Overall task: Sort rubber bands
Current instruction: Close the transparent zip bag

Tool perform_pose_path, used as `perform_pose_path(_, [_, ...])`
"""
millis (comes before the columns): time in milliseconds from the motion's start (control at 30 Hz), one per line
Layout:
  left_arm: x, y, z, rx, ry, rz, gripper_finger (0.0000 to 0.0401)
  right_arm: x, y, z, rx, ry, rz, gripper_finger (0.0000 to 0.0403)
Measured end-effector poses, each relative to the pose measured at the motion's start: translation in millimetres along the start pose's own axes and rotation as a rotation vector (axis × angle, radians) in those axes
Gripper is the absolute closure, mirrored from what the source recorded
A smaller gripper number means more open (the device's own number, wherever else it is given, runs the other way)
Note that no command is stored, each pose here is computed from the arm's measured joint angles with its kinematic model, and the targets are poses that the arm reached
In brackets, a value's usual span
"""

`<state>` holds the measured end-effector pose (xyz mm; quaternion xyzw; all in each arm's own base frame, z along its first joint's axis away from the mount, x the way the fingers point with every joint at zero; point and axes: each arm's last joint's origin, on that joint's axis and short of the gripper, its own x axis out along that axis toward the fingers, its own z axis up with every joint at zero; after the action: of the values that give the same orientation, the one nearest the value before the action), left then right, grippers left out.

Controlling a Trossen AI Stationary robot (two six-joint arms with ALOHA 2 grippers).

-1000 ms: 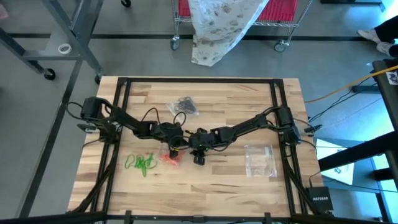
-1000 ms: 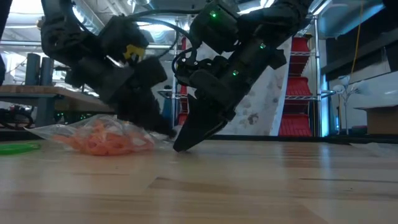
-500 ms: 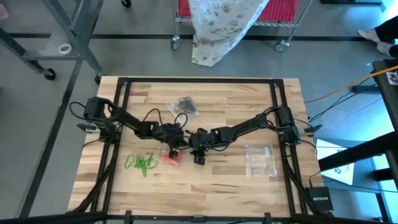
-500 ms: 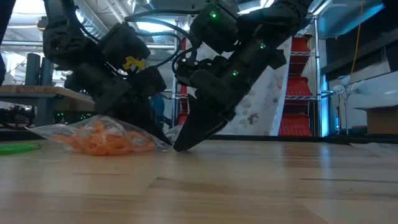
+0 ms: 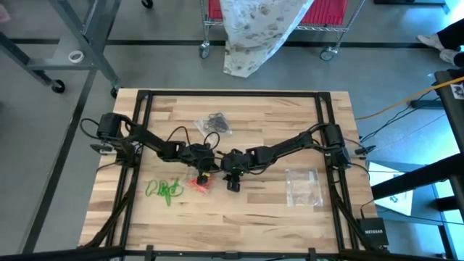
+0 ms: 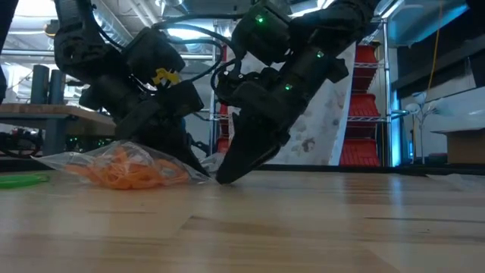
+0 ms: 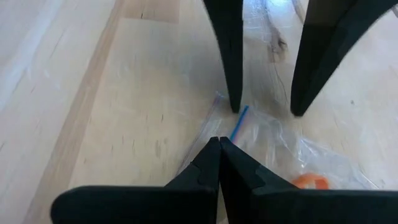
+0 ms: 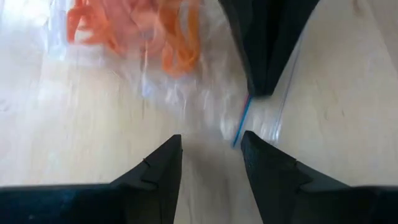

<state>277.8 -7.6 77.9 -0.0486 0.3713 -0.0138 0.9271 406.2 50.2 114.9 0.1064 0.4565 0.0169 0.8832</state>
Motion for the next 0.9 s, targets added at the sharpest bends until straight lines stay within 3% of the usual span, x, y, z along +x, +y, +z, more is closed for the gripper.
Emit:
perform_pose_path(167, [0, -1, 0, -0.012, 0.001, -0.002, 0.04, -12, 2, 3, 0.01, 0.013, 0.01, 0.024])
perform_pose_path(333, [-1, -1, 0, -0.013, -0.016, -0.005, 0.04, -19, 5, 13, -0.025, -0.074, 0.034, 0.024])
perform_pose_path(633, [-1, -1, 1, -0.013, -0.026, -0.008, 0.04, 11, 0, 6, -0.065, -0.106, 0.03, 0.024])
perform_pose_path(900, [-1, -1, 1, -0.013, -0.026, -0.008, 0.04, 12, -1, 6, -0.065, -0.112, 0.012, 0.024])
